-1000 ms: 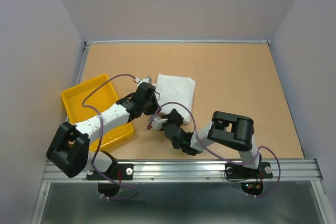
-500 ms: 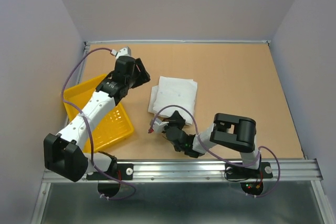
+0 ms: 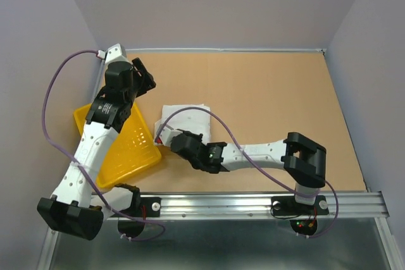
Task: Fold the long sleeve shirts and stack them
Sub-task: Fold the shirt
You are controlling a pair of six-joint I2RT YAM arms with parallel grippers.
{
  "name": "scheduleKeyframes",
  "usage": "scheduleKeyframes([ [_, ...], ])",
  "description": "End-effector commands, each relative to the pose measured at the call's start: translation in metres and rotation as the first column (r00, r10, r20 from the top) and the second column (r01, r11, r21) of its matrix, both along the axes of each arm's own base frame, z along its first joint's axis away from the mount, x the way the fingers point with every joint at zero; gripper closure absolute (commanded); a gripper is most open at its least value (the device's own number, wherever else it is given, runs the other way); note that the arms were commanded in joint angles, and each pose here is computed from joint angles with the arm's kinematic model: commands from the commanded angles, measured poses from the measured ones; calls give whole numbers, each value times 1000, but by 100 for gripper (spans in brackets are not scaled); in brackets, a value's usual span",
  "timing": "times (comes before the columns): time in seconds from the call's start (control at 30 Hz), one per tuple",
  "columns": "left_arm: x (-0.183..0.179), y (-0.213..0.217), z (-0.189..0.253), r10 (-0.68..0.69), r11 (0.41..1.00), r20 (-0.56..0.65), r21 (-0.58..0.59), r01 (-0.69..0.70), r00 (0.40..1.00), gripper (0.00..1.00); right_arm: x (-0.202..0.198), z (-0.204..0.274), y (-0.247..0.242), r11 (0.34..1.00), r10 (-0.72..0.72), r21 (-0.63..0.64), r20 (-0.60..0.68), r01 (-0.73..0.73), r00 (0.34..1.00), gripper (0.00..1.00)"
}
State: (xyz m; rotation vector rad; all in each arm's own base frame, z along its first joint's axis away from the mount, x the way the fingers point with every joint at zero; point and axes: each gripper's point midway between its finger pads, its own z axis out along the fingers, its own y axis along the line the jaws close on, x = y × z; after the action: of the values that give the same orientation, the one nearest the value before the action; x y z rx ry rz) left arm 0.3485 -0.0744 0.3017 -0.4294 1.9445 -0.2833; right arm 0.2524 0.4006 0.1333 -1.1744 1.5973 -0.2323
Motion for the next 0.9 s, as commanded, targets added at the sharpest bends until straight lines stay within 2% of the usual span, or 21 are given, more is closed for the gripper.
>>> scheduleKeyframes([
  [0.0,-15,14,21,18,999,50,38,-20,999,30,-6,30,8,996,-24,77,-151,36,988,99],
  [0.13,-30,20,37,23,999,90,37,-26,996,29,6,61,19,980,-27,182,-268,78,963,99],
  [0.17,-33,22,41,25,999,96,37,-29,995,30,9,81,23,975,-26,205,-280,86,960,99],
  [0.3,-45,27,65,30,999,143,34,-35,989,30,14,93,34,966,-19,229,-394,118,919,99],
  [0.33,-47,28,70,31,999,154,36,-37,988,29,19,113,45,951,26,291,-417,106,908,99],
  [0.4,-53,31,82,36,998,180,35,-43,983,29,20,125,49,923,49,355,-488,147,871,99],
  [0.43,-56,34,87,41,998,192,39,-49,981,29,26,146,56,881,102,441,-531,172,841,99],
  [0.5,-61,37,94,53,997,204,38,-62,977,27,36,161,51,841,123,492,-578,224,807,99],
  [0.53,-62,37,97,52,997,211,37,-62,976,27,37,166,52,822,166,517,-618,238,768,99],
  [0.57,-64,38,99,52,997,219,36,-62,974,27,59,176,37,765,150,552,-652,330,743,100],
  [0.67,-63,35,99,40,998,219,33,-48,975,27,88,175,9,677,212,568,-759,467,616,99],
  [0.73,-60,31,94,23,999,205,32,-30,978,27,111,154,-26,632,188,518,-824,576,535,99],
  [0.8,-57,27,86,7,1000,190,28,-13,982,27,116,119,-52,614,170,454,-875,646,454,99],
  [0.87,-55,21,78,-18,1000,174,24,14,985,27,128,99,-84,557,197,430,-899,710,390,99],
])
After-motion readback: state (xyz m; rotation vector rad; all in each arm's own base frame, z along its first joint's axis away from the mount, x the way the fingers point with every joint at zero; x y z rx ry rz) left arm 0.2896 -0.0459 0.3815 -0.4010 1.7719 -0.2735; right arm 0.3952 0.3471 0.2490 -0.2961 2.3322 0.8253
